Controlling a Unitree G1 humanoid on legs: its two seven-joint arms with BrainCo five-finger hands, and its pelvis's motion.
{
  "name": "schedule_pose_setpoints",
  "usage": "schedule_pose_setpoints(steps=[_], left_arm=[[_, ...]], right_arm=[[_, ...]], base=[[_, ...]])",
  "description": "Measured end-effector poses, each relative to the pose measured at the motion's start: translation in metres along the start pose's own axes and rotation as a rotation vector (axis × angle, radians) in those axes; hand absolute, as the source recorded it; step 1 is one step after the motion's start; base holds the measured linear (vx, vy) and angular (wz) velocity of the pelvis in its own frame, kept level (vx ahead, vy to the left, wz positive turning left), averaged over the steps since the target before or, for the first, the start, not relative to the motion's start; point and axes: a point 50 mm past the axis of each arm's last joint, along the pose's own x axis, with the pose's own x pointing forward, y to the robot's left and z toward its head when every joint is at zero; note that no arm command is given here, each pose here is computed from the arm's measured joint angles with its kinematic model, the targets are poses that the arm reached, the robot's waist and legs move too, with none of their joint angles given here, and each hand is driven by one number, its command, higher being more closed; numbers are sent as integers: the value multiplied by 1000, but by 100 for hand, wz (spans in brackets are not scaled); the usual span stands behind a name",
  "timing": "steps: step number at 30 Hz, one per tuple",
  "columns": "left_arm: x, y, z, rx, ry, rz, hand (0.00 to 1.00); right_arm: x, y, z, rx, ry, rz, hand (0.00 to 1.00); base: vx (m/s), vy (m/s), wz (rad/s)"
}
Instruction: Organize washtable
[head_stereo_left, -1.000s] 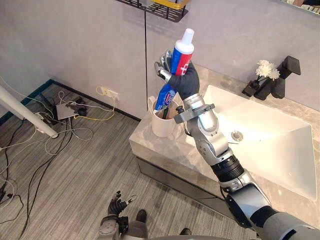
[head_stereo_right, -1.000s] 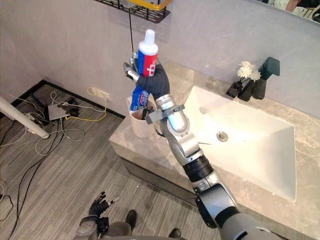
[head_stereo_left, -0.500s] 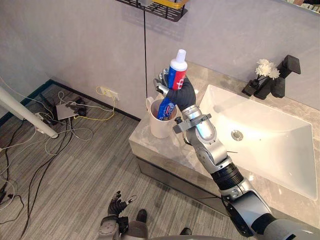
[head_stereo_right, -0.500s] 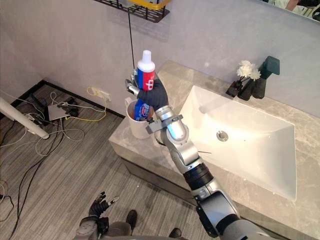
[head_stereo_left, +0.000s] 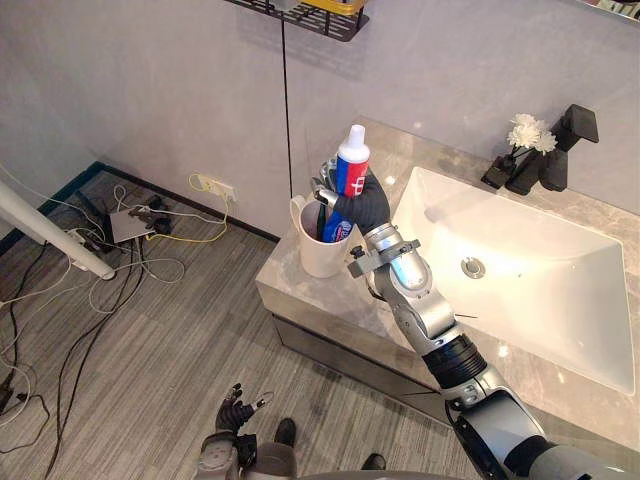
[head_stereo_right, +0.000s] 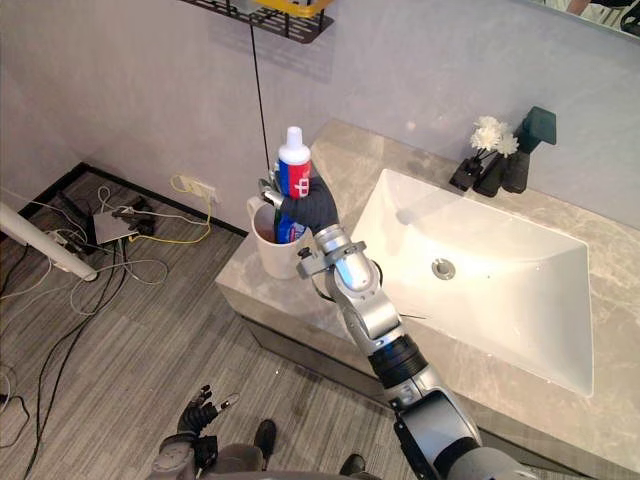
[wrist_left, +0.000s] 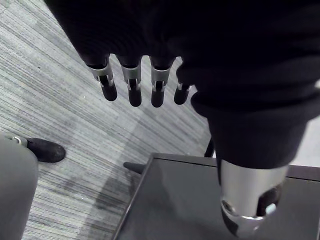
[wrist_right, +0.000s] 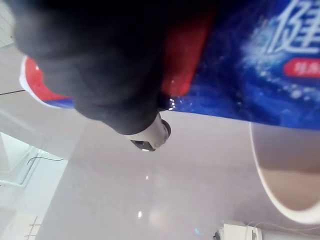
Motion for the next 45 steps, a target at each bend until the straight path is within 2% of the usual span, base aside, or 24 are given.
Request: schedule_pose_setpoints(steps=[17,35,41,45], left_arm=[[0,0,0,-2,0,-1,0],[0,0,-3,0,14,-16,0],[0,0,-3,0,15,-16,0],[0,0,-3,2,15,-17,0]], right_arm=[[-7,-4,-3,10,9,-29,0],[-14,-12,15,14,-71,-69,0],[-17,-22,19,-41,-71,-74,0],[-19,-32,45,-154,-158,-62,0]], base=[[0,0,-1],[0,0,-1],[0,0,0],[0,0,-1]])
